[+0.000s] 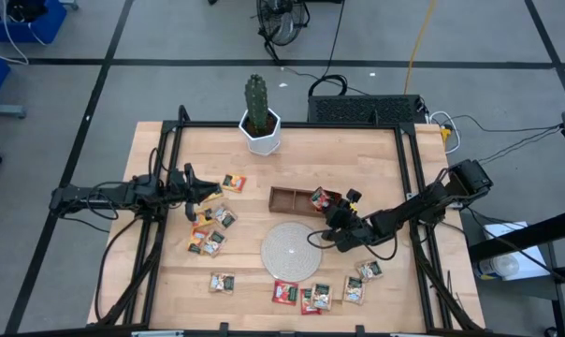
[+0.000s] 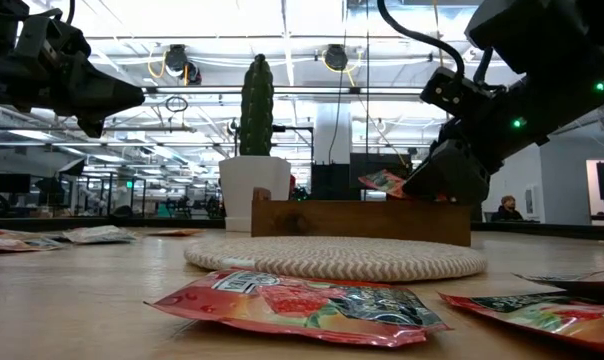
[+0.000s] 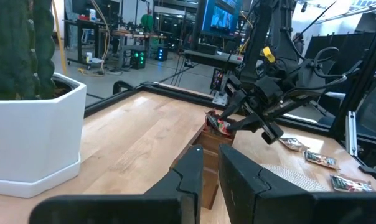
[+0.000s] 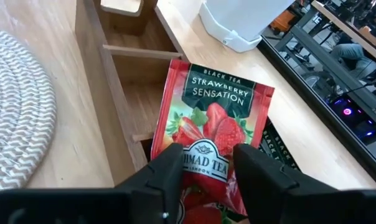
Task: Pick & Place Tea
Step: Put the red tea bag into the right section of the wooden organizer
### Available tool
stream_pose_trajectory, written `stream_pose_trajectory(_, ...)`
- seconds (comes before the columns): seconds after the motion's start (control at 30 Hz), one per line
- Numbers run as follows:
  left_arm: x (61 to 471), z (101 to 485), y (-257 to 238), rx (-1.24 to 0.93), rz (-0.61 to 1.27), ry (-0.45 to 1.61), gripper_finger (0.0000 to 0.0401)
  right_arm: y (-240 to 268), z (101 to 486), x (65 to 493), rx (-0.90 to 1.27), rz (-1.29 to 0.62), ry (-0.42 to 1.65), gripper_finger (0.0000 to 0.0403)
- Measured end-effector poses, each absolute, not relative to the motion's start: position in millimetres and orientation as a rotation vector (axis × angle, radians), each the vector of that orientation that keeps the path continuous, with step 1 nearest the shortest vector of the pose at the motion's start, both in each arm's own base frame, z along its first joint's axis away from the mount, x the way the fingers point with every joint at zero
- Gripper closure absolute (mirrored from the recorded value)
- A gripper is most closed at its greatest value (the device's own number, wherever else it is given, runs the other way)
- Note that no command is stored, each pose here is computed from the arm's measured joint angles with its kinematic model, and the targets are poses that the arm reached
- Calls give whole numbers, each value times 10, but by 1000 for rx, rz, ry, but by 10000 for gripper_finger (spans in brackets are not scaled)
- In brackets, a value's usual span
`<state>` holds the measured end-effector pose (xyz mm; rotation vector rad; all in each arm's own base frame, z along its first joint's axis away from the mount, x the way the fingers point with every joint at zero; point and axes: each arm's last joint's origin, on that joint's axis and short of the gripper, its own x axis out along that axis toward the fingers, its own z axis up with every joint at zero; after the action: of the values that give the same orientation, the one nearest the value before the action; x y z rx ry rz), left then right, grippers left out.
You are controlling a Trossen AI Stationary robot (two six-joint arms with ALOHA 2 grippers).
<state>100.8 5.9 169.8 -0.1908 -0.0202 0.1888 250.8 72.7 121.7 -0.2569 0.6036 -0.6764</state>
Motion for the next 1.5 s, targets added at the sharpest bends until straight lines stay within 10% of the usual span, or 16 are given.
stream_pose_trajectory(1.1,1008,1698,59,-191,189,-20,350,734,1195,2494,-248,-628,651,298)
stream_pose_trajectory(1.5,1008,1698,59,-191,189,-20,350,721,1313,2480,-244,-657,602,238)
